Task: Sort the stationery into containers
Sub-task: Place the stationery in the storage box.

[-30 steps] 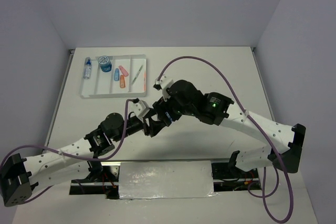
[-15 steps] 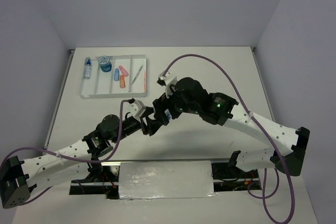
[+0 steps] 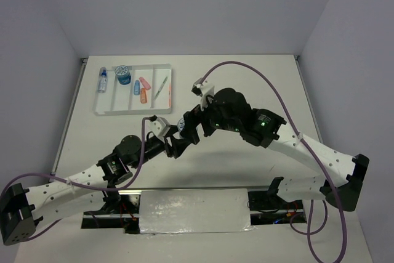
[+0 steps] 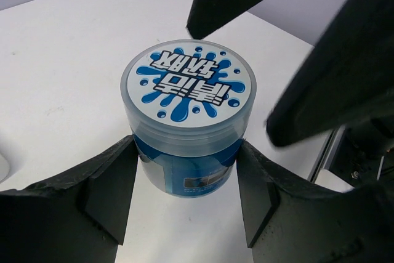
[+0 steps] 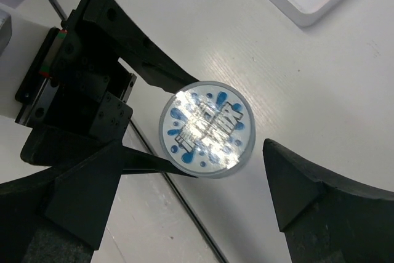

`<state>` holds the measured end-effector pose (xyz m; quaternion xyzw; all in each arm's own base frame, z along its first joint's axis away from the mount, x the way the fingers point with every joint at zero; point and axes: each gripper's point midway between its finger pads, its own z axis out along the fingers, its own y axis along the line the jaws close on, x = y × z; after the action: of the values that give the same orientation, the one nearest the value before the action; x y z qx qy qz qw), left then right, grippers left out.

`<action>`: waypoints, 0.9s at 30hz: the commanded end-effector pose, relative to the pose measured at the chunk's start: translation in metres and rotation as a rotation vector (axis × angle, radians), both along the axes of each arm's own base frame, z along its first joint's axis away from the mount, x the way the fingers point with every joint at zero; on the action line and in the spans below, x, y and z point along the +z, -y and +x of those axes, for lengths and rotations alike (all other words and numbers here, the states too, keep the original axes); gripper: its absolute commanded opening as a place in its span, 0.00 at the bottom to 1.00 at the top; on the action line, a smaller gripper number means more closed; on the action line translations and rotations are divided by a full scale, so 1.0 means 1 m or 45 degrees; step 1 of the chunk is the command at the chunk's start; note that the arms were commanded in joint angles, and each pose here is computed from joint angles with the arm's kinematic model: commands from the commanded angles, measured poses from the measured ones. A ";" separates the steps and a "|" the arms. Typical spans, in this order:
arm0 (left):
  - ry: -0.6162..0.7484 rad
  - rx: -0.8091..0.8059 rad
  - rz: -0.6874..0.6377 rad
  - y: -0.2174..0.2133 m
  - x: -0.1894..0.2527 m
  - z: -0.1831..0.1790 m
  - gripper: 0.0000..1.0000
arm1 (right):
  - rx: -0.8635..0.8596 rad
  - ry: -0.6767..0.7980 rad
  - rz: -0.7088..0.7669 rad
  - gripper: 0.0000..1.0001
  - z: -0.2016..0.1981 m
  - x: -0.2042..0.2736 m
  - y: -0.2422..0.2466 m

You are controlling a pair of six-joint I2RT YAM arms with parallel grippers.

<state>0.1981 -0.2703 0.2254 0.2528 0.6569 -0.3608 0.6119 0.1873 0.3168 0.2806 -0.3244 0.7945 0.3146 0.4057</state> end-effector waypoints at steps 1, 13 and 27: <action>0.095 0.037 -0.145 -0.004 0.039 0.004 0.00 | -0.077 0.030 0.171 1.00 0.012 0.029 0.010; 0.041 0.305 -0.171 -0.030 0.043 0.029 0.00 | -0.368 0.040 0.325 1.00 0.053 0.039 0.058; -0.252 1.779 -0.163 -0.254 0.025 0.168 0.00 | -0.343 0.089 0.331 1.00 0.041 0.036 0.080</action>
<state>0.3542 -0.0621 0.2392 -0.2007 0.7374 0.0157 0.6448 0.2318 0.2391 0.3054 -0.1585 0.7872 0.3374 0.4912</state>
